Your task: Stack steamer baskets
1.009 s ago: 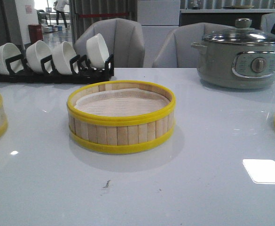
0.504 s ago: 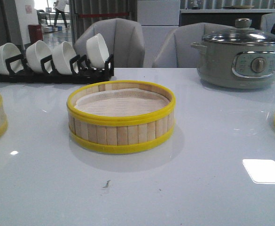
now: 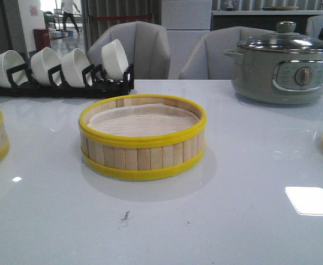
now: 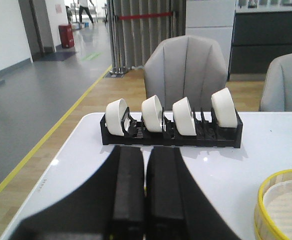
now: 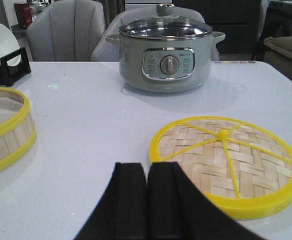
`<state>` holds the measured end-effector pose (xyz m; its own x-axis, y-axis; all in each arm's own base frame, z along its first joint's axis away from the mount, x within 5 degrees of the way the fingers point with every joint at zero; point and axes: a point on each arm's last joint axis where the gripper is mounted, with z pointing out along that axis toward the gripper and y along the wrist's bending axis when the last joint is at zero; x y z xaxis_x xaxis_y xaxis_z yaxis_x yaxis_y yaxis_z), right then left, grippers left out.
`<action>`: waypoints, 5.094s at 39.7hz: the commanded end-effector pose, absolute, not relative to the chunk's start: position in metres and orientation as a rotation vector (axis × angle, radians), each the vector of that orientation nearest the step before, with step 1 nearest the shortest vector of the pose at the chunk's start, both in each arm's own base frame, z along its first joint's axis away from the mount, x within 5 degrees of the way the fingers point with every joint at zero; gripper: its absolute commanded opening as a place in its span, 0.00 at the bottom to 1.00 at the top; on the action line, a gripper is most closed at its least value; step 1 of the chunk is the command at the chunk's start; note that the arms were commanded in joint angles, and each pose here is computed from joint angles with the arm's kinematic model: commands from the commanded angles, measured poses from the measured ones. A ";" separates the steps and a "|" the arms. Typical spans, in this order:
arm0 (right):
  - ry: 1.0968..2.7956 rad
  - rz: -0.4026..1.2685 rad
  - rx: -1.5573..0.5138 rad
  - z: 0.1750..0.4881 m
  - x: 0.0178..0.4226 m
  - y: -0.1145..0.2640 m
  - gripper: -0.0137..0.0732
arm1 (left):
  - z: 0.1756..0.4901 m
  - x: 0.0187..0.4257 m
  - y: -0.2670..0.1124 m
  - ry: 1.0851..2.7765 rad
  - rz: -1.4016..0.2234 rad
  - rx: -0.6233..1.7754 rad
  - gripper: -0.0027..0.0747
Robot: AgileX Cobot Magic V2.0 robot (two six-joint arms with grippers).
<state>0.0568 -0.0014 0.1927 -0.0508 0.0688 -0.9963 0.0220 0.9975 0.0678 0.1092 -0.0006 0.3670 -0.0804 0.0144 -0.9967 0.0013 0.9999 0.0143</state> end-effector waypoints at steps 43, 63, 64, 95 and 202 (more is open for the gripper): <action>1.499 0.041 0.064 0.207 0.054 -0.001 0.19 | 0.453 0.211 -0.024 1.870 0.005 0.149 0.14; 1.500 -0.004 0.024 0.207 0.054 -0.001 0.19 | 0.452 0.210 -0.024 1.873 0.004 0.149 0.14; 1.500 -0.004 0.024 0.207 0.054 -0.001 0.19 | 0.452 0.210 -0.024 1.873 0.004 0.149 0.14; 1.841 -0.036 0.083 0.366 0.123 -0.007 0.19 | 0.449 0.210 -0.022 1.907 0.044 0.161 0.14; 1.877 -0.034 0.076 0.363 0.153 -0.006 0.58 | 0.229 0.379 -0.053 2.546 -0.027 0.182 0.71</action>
